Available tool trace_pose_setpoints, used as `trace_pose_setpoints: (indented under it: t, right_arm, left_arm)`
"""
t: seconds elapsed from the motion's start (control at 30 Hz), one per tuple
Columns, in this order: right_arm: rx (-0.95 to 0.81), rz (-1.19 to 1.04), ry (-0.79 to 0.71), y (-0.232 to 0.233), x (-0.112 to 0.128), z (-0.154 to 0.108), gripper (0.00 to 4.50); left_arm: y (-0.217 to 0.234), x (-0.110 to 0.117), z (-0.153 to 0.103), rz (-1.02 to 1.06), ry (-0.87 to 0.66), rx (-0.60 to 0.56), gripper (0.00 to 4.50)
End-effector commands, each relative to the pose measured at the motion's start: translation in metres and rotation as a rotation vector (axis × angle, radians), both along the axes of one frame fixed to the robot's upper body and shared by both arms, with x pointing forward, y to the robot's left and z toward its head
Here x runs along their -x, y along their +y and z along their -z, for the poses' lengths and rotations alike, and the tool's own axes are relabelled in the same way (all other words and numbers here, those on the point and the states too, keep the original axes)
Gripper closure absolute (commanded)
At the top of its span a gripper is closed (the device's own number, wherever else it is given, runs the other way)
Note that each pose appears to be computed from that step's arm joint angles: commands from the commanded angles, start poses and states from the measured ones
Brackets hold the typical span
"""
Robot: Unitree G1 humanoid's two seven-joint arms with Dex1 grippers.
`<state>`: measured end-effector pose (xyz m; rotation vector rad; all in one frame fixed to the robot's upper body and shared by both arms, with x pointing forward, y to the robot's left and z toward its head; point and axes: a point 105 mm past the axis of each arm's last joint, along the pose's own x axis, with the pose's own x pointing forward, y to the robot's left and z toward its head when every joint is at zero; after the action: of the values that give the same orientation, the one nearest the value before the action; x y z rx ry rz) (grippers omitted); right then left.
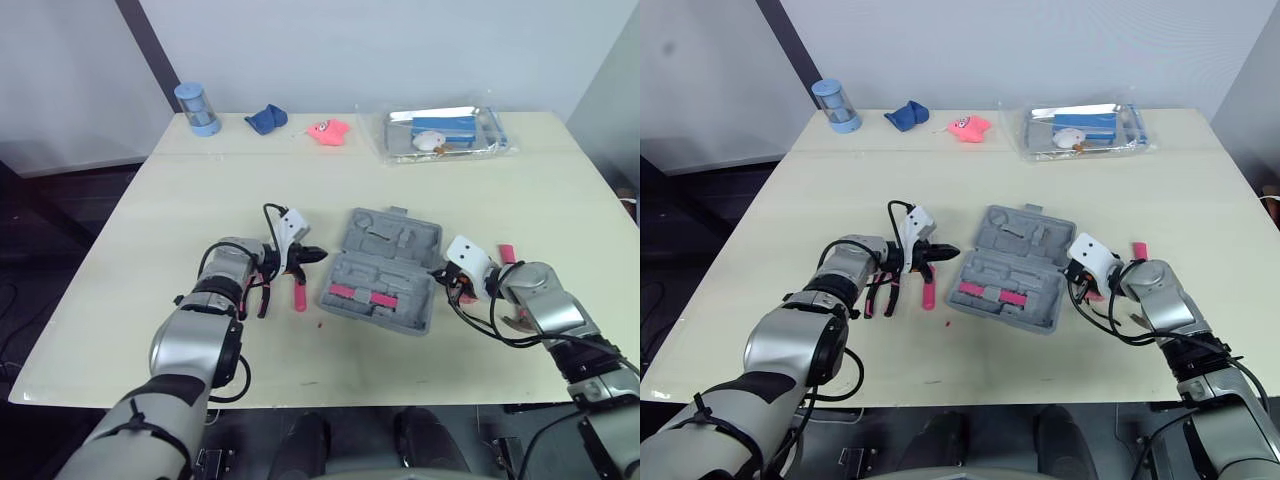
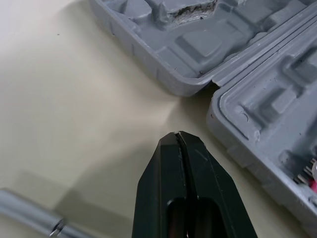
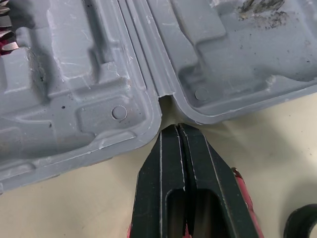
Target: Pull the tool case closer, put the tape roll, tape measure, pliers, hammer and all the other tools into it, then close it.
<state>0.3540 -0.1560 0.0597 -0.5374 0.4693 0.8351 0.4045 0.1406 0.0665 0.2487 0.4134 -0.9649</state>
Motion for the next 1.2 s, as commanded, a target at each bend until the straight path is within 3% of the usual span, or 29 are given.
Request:
trace_pose_setpoints:
  t: [0.03, 0.5, 0.87, 1.2]
  right_arm:
    - [-0.007, -0.025, -0.052, 0.006, -0.004, -0.013, 4.48]
    - [-0.017, -0.035, -0.067, 0.012, -0.003, -0.014, 4.48]
    - [-0.037, -0.061, -0.062, 0.012, 0.002, -0.015, 4.48]
    - [-0.073, -0.163, 0.014, 0.021, 0.021, -0.014, 4.48]
  left_arm:
    - [-0.005, -0.006, -0.010, -0.004, -0.023, 0.006, 4.50]
    - [-0.029, -0.010, -0.008, -0.003, -0.021, 0.005, 4.50]
    - [-0.036, 0.008, 0.000, 0.131, 0.083, 0.039, 4.50]
    - [-0.017, 0.034, 0.013, 0.305, 0.194, -0.053, 4.50]
